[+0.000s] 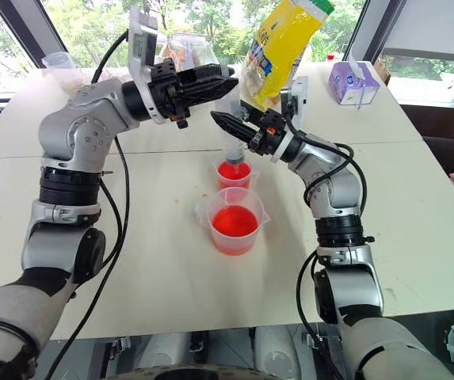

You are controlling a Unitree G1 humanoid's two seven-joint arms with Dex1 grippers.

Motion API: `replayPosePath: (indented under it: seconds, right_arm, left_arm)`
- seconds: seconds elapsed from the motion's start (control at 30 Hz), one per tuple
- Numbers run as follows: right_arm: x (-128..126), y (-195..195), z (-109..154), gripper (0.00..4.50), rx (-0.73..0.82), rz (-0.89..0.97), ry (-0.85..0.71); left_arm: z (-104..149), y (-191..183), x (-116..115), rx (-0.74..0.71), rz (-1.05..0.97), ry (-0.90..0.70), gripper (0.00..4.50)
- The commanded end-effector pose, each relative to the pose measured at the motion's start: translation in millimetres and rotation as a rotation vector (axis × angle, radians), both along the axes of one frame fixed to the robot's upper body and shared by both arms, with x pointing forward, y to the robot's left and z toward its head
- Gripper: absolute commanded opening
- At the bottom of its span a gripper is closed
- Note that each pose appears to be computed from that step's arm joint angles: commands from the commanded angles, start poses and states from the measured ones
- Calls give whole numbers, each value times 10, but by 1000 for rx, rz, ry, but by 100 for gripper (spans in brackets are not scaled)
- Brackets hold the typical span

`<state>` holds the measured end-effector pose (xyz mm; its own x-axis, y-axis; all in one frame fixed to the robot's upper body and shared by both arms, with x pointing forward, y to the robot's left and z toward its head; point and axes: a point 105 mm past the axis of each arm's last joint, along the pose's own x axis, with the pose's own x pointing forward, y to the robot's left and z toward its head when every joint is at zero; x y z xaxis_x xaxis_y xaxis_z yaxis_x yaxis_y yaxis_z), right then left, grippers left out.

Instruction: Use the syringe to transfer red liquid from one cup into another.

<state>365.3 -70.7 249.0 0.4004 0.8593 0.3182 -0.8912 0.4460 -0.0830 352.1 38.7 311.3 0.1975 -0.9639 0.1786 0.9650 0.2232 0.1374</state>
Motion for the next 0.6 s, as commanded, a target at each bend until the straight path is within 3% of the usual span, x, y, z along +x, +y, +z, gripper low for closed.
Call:
replayPosePath:
  seconds: [0.03, 0.1, 0.33, 0.6]
  right_arm:
    - [-286, 186, 254, 138, 17, 119, -140]
    - [-288, 192, 225, 138, 19, 121, -129]
    - [-257, 166, 245, 138, 46, 112, -113]
    - [-213, 70, 389, 138, 91, 76, -126]
  left_arm:
    - [150, 140, 82, -17, 78, -28, 369]
    - [232, 231, 72, -34, 93, -49, 443]
    - [382, 603, -94, -62, 110, -99, 443]
    - [240, 868, -192, -44, 180, -54, 443]
